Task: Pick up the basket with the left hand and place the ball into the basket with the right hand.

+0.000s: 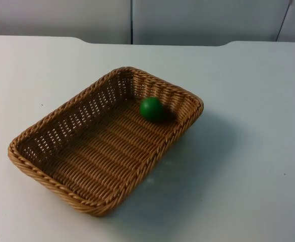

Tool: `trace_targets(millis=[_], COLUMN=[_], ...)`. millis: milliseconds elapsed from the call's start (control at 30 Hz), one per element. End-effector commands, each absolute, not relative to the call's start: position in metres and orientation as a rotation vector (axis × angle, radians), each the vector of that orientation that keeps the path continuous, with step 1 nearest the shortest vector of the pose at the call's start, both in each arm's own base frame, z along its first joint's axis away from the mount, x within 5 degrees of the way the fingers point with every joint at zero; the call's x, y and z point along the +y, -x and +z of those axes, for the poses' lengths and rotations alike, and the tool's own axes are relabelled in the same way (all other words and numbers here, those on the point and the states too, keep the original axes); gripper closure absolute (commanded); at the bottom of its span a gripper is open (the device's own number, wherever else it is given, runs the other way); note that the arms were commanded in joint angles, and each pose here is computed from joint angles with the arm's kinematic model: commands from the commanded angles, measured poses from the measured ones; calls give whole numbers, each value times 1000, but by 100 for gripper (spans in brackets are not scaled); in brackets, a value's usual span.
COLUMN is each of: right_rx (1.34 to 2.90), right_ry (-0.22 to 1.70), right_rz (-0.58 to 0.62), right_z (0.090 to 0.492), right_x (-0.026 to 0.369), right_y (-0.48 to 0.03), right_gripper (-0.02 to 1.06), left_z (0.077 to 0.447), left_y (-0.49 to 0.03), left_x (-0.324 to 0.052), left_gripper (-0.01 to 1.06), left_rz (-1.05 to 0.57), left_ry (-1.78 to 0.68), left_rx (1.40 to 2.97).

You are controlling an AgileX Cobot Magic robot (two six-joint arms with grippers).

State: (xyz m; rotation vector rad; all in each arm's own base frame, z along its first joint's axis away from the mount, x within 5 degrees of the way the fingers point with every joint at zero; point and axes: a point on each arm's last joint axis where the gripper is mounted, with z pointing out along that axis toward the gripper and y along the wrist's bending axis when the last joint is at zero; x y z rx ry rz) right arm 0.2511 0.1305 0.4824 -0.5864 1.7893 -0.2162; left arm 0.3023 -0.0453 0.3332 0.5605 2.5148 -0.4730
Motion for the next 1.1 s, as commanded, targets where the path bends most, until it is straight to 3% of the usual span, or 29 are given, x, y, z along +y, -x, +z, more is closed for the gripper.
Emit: trace_targets(millis=[0, 133, 167, 300, 500, 567, 833, 1067], right_rx=[1736, 1722, 1722, 1760, 1768, 1795, 1865, 1885], right_ry=[548, 512, 512, 553, 629, 702, 1077, 1130], right_rz=[-209, -139, -139, -83, 0, 83, 371, 457], right_z=[500, 517, 517, 518, 519, 516, 500, 498], right_x=[116, 97, 97, 89, 89, 94, 113, 117], right_y=[-232, -200, -200, -182, -167, -160, -131, -124], right_gripper=[105, 105, 105, 105, 105, 105, 105, 105], left_z=[364, 389, 389, 376, 355, 343, 306, 291], left_y=[-272, -191, -191, -112, -45, -25, 12, 16], left_x=[-48, -52, -52, -45, -38, -35, -15, -4], left_gripper=[105, 105, 105, 105, 105, 105, 105, 105], left_rz=[-456, -402, -402, -361, -330, -290, -161, -93], left_ry=[-581, -596, -596, -513, -492, -503, -309, -163], left_rx=[2429, 2223, 2223, 2066, 1909, 1864, 1931, 2029])
